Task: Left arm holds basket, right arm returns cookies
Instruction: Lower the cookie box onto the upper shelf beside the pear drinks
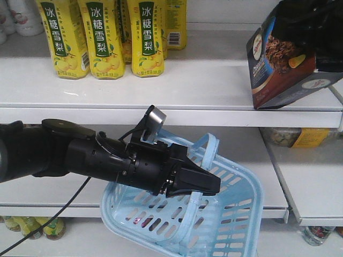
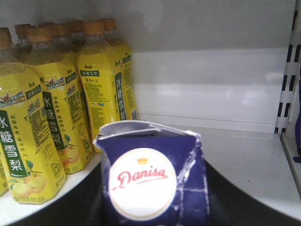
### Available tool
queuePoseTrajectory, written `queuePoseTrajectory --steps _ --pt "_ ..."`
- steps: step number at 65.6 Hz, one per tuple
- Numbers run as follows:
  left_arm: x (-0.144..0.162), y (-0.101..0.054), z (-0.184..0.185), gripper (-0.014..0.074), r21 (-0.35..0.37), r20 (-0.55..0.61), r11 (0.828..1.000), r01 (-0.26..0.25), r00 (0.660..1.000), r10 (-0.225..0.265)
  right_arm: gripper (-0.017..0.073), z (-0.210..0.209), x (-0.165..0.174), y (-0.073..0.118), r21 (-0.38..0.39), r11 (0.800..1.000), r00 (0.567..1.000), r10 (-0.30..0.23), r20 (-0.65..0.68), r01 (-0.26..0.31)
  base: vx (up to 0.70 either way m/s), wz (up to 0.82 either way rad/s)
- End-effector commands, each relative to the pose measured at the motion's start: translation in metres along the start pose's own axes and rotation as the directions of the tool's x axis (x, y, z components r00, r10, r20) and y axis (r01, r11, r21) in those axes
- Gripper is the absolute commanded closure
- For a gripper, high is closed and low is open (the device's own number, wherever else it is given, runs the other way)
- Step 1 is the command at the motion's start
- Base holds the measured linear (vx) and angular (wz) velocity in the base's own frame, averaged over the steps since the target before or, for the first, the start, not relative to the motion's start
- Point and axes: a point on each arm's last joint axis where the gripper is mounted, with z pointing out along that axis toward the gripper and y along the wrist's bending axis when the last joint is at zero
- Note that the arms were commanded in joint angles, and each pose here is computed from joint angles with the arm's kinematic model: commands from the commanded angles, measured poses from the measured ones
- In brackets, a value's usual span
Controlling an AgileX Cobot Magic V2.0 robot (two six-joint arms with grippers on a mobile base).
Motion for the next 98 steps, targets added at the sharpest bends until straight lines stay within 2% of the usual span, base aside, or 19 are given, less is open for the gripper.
queuePoseTrajectory --steps 1,13,22,38,46,55,61,68,75,88,98 --pt "-0.018 -0.033 -0.012 0.0596 0.108 0.153 0.993 -0.043 0.988 0.026 0.0426 0.011 -0.008 -0.001 0.006 0.997 0.997 -0.071 0.039 0.070 0.00 0.00" --pt "-0.018 -0.033 -0.012 0.0596 0.108 0.153 0.993 -0.043 0.988 0.026 0.0426 -0.005 -0.042 0.001 0.016 0.996 0.989 -0.085 0.123 0.083 0.00 0.00" --pt "-0.018 -0.033 -0.012 0.0596 0.108 0.153 0.993 -0.043 0.988 0.026 0.0426 -0.008 -0.052 0.001 0.025 0.994 0.984 -0.104 0.142 0.102 0.00 0.00" --pt "-0.018 -0.033 -0.012 0.0596 0.108 0.153 0.993 -0.043 0.988 0.026 0.0426 -0.021 -0.073 0.003 0.028 0.995 0.973 -0.102 0.207 0.099 0.00 0.00" --pt "-0.018 -0.033 -0.012 0.0596 0.108 0.153 0.993 -0.043 0.988 0.026 0.0426 -0.012 -0.066 0.001 0.048 0.990 0.979 -0.137 0.152 0.131 0.00 0.00" --pt "-0.018 -0.033 -0.012 0.0596 0.108 0.153 0.993 -0.043 0.988 0.026 0.0426 0.013 -0.043 -0.004 0.070 0.985 0.988 -0.155 0.008 0.154 0.00 0.00" --pt "-0.018 -0.033 -0.012 0.0596 0.108 0.153 0.993 -0.043 0.988 0.026 0.0426 0.026 -0.030 -0.006 0.082 0.987 0.988 -0.134 -0.080 0.141 0.00 0.00" --pt "-0.018 -0.033 -0.012 0.0596 0.108 0.153 0.993 -0.043 0.988 0.026 0.0426 0.029 -0.019 -0.009 0.116 0.991 0.985 -0.050 -0.166 0.070 0.00 0.00" --pt "-0.018 -0.033 -0.012 0.0596 0.108 0.153 0.993 -0.043 0.988 0.026 0.0426 0.027 -0.010 -0.013 0.154 0.987 0.969 -0.003 -0.248 0.043 0.00 0.00" --pt "-0.018 -0.033 -0.012 0.0596 0.108 0.153 0.993 -0.043 0.988 0.026 0.0426 0.022 0.007 -0.018 0.218 0.974 0.906 0.036 -0.422 0.063 0.00 0.00" --pt "-0.018 -0.033 -0.012 0.0596 0.108 0.153 0.993 -0.043 0.988 0.026 0.0424 0.019 0.012 -0.019 0.231 0.971 0.876 0.055 -0.479 0.065 0.00 0.00"
